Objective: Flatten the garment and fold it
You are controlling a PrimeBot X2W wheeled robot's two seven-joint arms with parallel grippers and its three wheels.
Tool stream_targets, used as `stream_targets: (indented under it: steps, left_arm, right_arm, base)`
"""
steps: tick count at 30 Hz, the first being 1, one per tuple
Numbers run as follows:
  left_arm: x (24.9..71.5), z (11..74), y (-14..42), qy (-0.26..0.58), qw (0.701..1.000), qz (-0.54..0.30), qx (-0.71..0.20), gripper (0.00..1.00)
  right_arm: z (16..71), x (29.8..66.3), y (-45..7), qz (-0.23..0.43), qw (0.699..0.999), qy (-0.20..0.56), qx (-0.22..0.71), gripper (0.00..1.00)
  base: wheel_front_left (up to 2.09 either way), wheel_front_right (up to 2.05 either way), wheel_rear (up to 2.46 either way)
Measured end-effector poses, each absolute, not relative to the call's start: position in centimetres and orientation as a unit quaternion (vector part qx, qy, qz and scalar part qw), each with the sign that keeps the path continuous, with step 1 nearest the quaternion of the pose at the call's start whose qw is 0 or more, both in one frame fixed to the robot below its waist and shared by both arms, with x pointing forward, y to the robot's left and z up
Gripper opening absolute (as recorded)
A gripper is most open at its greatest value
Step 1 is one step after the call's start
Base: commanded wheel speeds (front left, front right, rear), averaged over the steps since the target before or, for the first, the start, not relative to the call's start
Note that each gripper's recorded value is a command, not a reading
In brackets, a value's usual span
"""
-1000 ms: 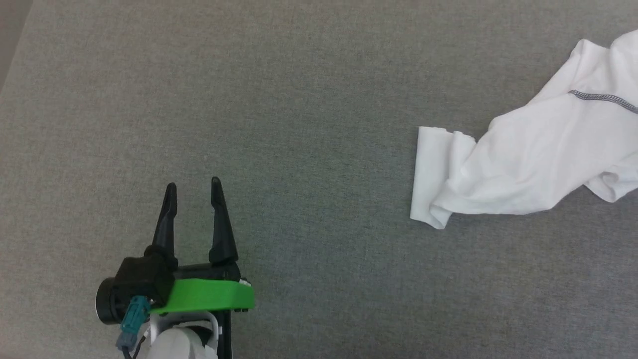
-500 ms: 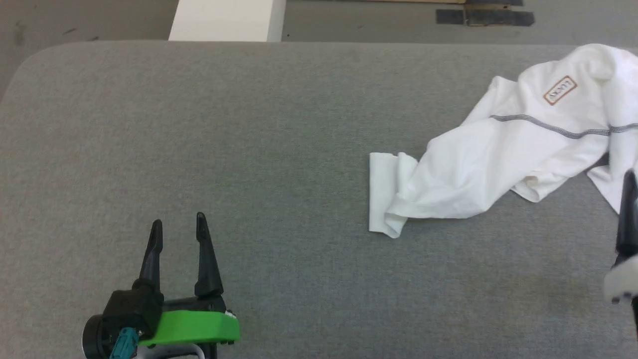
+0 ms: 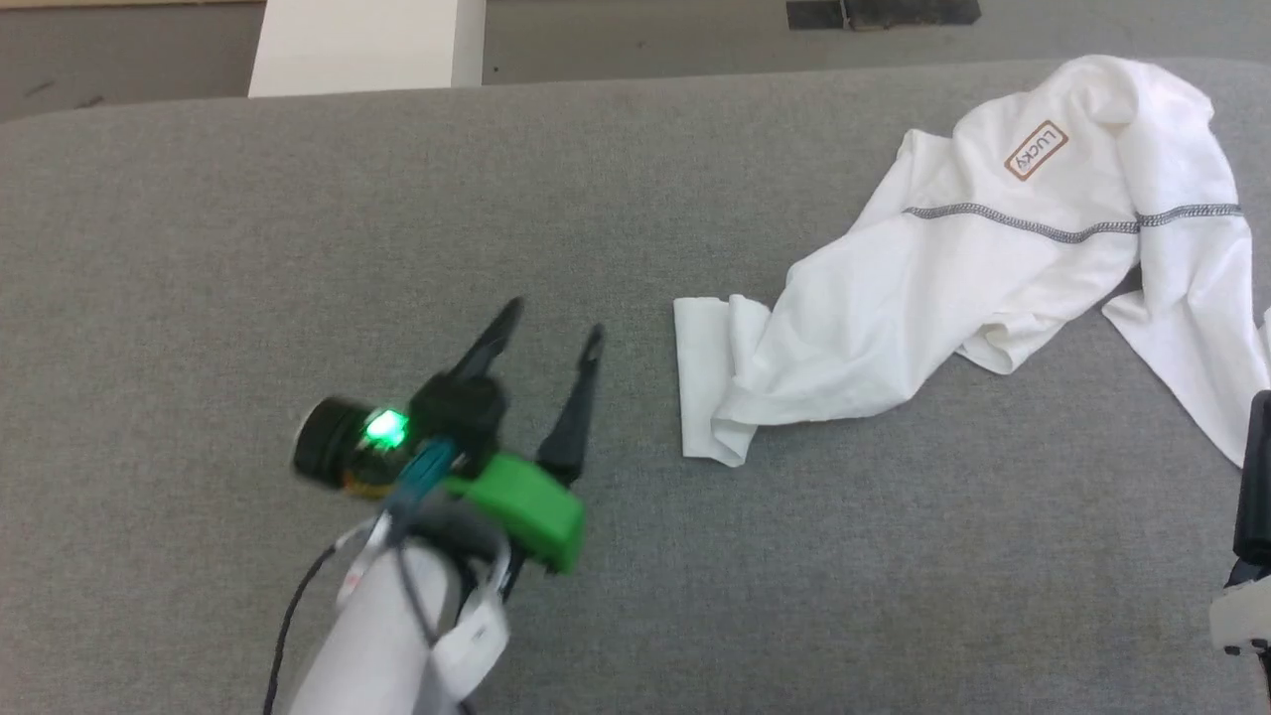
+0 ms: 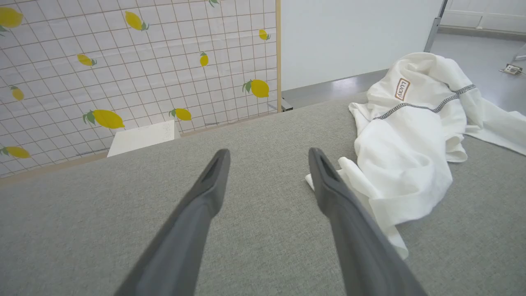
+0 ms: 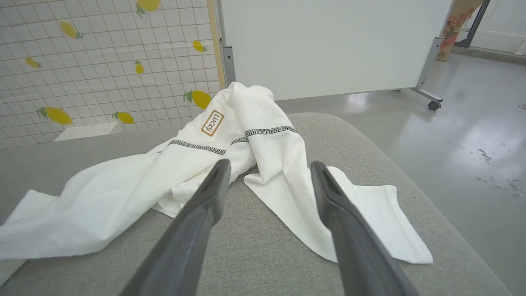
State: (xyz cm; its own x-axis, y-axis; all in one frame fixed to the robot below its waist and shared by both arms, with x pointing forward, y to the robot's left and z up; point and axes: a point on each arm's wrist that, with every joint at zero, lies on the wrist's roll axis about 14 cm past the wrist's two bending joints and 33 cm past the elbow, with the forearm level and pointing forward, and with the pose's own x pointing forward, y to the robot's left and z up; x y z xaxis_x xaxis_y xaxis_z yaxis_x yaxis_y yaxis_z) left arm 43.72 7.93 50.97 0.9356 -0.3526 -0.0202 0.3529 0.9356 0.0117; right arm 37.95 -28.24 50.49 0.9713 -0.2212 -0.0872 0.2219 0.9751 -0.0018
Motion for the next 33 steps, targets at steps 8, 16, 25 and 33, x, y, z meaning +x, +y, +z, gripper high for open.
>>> stream_targets:
  steps: [8,16,25,33]
  left_arm:
    - [45.9,45.9,2.1,0.142,0.943,-0.292,0.077,1.00]
    - [45.9,40.7,-0.3,0.241,0.909,-0.331,0.080,1.00]
    - [45.6,37.8,-2.1,0.293,0.885,-0.352,0.083,0.00]
    - [46.8,41.4,0.9,0.236,0.935,-0.264,-0.004,0.00]
  right_arm:
    - [49.1,39.6,-27.3,-0.098,0.993,0.057,0.010,1.00]
    - [47.0,39.6,-27.8,-0.107,0.991,0.084,0.015,1.00]
    - [45.7,38.7,-28.7,-0.124,0.987,0.102,0.019,1.00]
    - [47.4,38.2,-29.1,-0.129,0.988,0.078,0.022,1.00]
  base:
    - [0.00,0.00,0.00]
    - [0.00,0.00,0.00]
    - [0.00,0.00,0.00]
    - [0.00,0.00,0.00]
